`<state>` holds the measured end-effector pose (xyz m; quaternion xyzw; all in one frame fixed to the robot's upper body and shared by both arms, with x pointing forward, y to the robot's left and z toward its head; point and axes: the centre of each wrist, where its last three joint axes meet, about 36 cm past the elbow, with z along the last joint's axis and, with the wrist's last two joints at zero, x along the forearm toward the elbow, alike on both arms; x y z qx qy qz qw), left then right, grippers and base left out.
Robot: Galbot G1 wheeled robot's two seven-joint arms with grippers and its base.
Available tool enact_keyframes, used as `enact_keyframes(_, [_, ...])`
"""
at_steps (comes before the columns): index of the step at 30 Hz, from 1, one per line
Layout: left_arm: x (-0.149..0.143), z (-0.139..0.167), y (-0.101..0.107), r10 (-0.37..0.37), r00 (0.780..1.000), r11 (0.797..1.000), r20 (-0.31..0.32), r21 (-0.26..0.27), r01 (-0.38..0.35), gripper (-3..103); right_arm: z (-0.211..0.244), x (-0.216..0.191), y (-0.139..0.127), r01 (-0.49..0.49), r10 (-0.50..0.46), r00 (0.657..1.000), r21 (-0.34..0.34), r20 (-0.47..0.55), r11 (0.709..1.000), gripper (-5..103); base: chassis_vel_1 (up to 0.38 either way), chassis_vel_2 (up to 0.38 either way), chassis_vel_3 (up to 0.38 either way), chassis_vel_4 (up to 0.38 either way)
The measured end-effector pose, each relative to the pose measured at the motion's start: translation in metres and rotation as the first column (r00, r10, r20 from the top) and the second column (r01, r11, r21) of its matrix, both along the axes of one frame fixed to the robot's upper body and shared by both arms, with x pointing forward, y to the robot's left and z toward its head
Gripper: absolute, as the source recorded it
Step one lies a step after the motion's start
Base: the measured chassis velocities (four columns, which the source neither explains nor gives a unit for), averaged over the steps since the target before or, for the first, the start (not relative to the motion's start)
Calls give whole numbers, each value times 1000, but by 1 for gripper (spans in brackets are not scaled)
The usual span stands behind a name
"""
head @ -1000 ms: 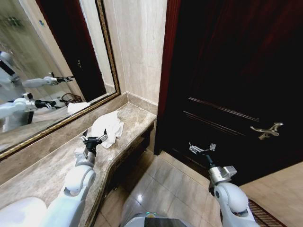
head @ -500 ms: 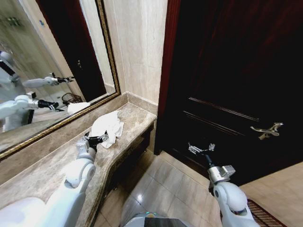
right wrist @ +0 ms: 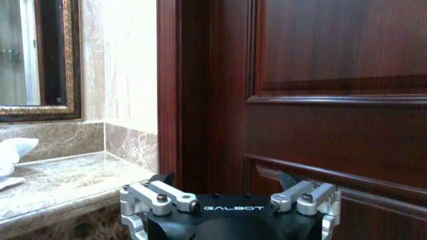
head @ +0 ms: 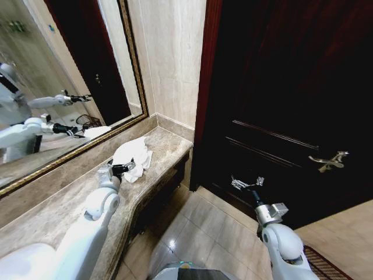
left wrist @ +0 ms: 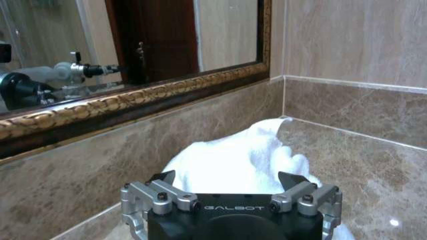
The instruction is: Discard the used towel into the hamper.
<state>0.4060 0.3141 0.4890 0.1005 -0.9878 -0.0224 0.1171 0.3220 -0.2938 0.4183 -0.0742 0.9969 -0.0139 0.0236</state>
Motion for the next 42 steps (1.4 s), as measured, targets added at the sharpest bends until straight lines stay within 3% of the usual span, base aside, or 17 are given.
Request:
enact_keyframes(24, [61,-6,-7,16,997,1000,-69,7,-16,100,-12,11,-1,20,-20,999,-1,-44,1000,100,0,0,0,0])
enact_keyframes(42, [81,-26,-7,39,993,999,-108,-6,-40,100,-14,16,-6,18,-18,998,-7,-52,1000,100,0,0,0,0])
